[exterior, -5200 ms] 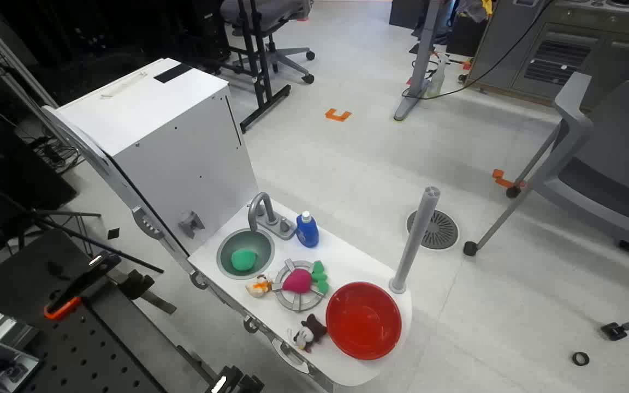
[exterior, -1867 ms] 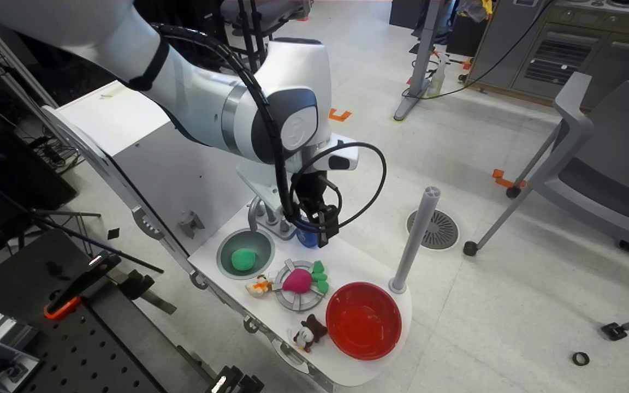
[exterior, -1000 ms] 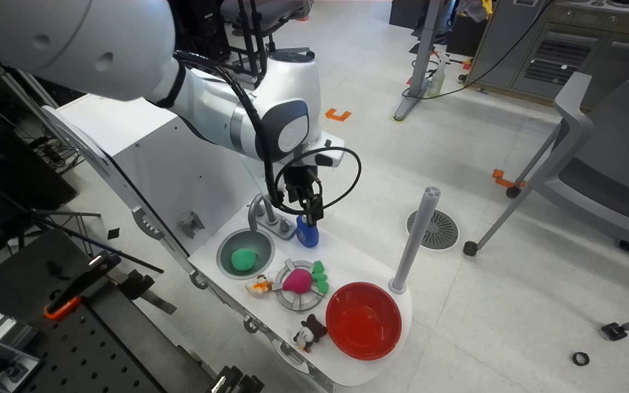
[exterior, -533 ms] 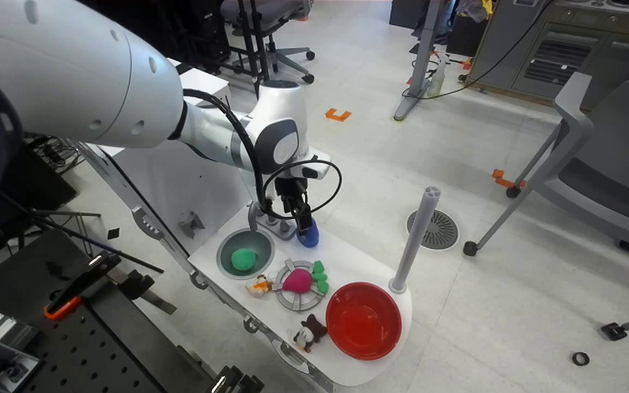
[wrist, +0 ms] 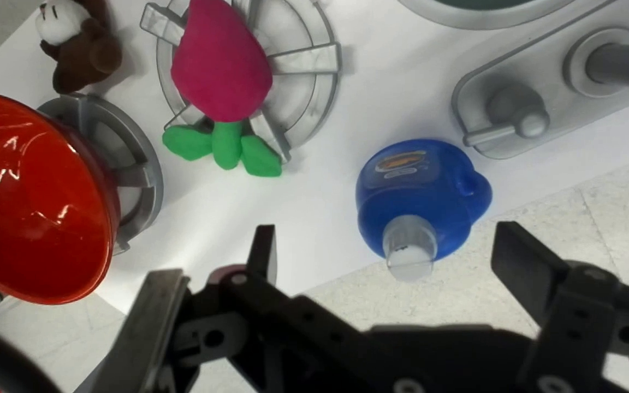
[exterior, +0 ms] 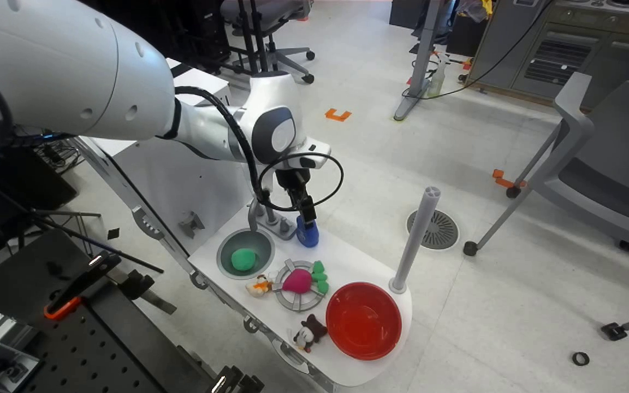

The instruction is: Move the blue bottle to the right

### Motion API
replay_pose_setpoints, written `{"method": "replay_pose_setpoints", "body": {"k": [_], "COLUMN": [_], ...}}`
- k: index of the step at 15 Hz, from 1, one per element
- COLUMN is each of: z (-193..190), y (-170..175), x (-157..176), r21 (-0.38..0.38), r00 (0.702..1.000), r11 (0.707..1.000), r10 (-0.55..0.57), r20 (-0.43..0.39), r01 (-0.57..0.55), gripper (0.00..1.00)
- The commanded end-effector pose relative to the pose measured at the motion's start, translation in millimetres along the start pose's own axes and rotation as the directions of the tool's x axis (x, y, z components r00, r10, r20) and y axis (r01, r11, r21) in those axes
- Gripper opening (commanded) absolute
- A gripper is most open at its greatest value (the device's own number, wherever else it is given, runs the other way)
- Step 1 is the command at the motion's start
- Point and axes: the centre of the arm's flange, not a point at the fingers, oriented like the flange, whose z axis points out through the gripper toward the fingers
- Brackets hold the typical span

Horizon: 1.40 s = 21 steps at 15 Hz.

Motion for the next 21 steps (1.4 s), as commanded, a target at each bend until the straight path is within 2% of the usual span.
{"method": "replay_pose_setpoints", "body": {"k": [1, 5, 10, 11, 12, 14, 17, 21], "z": [40.3, 45.6, 51.6, 52.6, 53.8, 55.8, 58.9, 61.1], "y": [-42.2, -37.6, -38.6, -38.9, -39.3, -39.6, -38.0, -29.9], "x": [47.2, 49.0, 44.0, 42.7, 41.2, 39.3, 38.2, 41.3], "r21": [-0.017, -0.011, -0.013, -0.009, -0.008, -0.006, -0.036, -0.107], "r00": [0.997, 0.989, 0.983, 0.98, 0.978, 0.969, 0.954, 0.913], "r11": [0.998, 0.992, 0.986, 0.984, 0.981, 0.974, 0.959, 0.916], "r10": [0.064, 0.122, 0.167, 0.179, 0.193, 0.226, 0.274, 0.364], "r20": [-0.041, -0.081, -0.081, -0.084, -0.083, -0.097, -0.122, -0.185], "r01": [-0.065, -0.124, -0.169, -0.18, -0.194, -0.227, -0.28, -0.387], "gripper": [1.0, 1.0, 1.0, 0.94, 0.74, 0.69, 0.44, 0.16]}}
